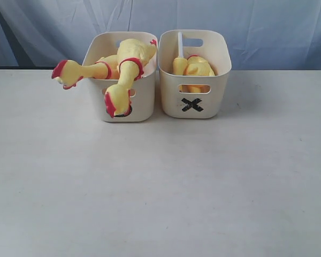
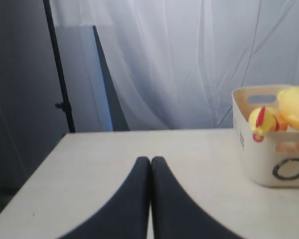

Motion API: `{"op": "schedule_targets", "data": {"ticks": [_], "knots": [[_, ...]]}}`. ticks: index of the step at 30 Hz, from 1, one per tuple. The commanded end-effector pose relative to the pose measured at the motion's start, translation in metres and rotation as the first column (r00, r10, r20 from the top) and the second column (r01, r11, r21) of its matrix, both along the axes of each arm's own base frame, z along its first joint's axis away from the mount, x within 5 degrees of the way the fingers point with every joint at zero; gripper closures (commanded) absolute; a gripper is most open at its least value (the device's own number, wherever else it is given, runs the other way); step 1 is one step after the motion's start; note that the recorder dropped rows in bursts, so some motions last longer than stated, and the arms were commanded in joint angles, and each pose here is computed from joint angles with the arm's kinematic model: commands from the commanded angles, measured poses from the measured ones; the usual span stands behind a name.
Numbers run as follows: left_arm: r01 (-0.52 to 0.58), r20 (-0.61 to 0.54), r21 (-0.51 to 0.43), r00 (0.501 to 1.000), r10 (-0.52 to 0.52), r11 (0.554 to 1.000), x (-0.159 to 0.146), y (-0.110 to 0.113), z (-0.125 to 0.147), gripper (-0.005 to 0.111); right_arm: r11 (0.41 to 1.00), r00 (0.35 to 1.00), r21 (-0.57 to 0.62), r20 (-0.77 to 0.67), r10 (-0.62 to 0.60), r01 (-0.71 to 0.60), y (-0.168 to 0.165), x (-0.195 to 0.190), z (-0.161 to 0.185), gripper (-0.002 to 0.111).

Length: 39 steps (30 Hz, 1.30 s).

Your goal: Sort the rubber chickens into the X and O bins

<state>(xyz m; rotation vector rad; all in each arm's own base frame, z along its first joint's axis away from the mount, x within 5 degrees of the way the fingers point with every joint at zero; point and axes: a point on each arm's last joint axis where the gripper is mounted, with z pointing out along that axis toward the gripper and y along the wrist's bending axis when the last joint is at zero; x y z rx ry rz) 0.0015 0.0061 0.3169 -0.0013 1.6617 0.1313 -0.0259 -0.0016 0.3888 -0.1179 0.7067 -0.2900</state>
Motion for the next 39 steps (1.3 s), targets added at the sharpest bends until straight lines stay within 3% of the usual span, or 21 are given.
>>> {"op": "schedule_targets", "data": {"ticks": [1, 4, 8, 10, 11, 17, 22, 30, 39], "knots": [[0.014, 0.222, 0.015, 0.975, -0.017, 1.0, -0.002, -0.002, 0.019, 0.107, 1.0, 1.0, -0.004, 0.024, -0.006, 0.006, 0.0, 0.014, -0.023, 0.108], [0.018, 0.405, 0.048, 0.914, -0.036, 0.999, -0.004, -0.003, 0.035, 0.107, 1.0, 0.999, -0.007, -0.047, -0.005, 0.005, 0.001, 0.028, -0.041, 0.108], [0.026, 0.701, 0.114, 0.707, -0.099, 0.993, -0.006, -0.009, 0.045, 0.107, 1.0, 0.991, -0.01, -0.135, -0.006, 0.004, 0.001, 0.043, -0.067, 0.108], [0.017, 0.75, 0.155, 0.649, -0.129, 0.988, -0.005, -0.011, 0.04, 0.107, 1.0, 0.984, -0.011, -0.176, -0.006, 0.004, 0.001, 0.049, -0.079, 0.108], [0.015, 0.746, 0.166, 0.652, -0.135, 0.986, -0.002, -0.011, 0.036, 0.107, 1.0, 0.981, -0.012, -0.192, -0.006, 0.004, 0.001, 0.052, -0.084, 0.108], [0.028, 0.606, 0.173, 0.785, -0.129, 0.985, 0.024, -0.01, -0.007, 0.107, 0.999, 0.963, -0.041, -0.27, -0.019, 0.008, 0.003, 0.062, -0.109, 0.108], [0.048, 0.514, 0.166, 0.849, -0.128, 0.985, 0.039, -0.01, -0.043, 0.107, 0.999, 0.95, -0.043, -0.312, -0.019, 0.006, 0.003, 0.067, -0.124, 0.108], [0.064, 0.426, 0.159, 0.896, -0.127, 0.985, 0.048, -0.01, -0.076, 0.107, 0.999, 0.932, -0.045, -0.363, -0.02, 0.004, 0.003, 0.072, -0.141, 0.108], [0.063, 0.371, 0.169, 0.921, -0.122, 0.984, 0.051, -0.009, -0.084, 0.107, 0.999, 0.921, -0.046, -0.389, -0.02, 0.002, 0.003, 0.073, -0.143, 0.108]]}}
